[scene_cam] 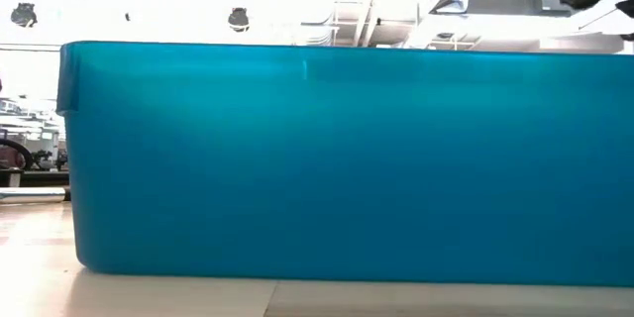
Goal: Pick & Place Paint Supplies
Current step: Put the orange scissors into the blue bin
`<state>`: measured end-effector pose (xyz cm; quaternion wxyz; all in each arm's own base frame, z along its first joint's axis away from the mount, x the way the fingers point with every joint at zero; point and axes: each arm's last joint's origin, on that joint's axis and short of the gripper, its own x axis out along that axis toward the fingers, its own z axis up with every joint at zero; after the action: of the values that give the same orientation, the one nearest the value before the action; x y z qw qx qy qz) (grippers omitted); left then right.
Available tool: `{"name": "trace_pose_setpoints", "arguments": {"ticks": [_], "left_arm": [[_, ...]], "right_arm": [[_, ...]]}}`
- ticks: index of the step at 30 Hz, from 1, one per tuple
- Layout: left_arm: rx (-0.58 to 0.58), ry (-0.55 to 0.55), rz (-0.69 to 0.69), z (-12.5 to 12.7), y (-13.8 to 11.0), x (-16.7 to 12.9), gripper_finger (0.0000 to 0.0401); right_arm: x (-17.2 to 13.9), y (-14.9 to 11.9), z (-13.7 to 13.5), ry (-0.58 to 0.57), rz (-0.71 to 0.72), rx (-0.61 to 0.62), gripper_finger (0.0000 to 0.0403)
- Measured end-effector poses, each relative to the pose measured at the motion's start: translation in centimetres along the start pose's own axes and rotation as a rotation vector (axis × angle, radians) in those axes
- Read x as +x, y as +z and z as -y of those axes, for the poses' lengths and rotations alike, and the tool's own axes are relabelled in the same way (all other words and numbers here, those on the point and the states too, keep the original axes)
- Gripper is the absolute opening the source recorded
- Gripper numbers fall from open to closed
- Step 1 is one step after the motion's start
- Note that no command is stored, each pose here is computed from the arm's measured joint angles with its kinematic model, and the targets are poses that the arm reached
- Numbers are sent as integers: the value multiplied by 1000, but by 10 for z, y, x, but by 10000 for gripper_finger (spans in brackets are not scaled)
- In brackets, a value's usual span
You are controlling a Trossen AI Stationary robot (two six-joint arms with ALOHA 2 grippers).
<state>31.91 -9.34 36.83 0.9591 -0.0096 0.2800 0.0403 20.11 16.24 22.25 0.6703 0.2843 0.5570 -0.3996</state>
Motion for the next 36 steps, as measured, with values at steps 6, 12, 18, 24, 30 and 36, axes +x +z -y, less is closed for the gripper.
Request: {"name": "trace_pose_setpoints", "arguments": {"ticks": [6,12,18,24,30,36], "left_arm": [[-5,0,1,0,0,0,112],[-34,0,2,0,0,0,112],[-35,-3,4,1,0,0,112],[-38,-2,12,0,1,0,112],[-36,-1,12,0,1,0,112],[-36,0,12,0,1,0,112]], "right_arm": [[4,10,-3,0,-4,36,43],[30,4,12,72,-44,50,43],[53,-7,25,207,-141,77,43],[63,0,35,163,-126,100,43],[76,6,30,107,-115,97,43],[86,6,26,67,-112,100,43]]}}
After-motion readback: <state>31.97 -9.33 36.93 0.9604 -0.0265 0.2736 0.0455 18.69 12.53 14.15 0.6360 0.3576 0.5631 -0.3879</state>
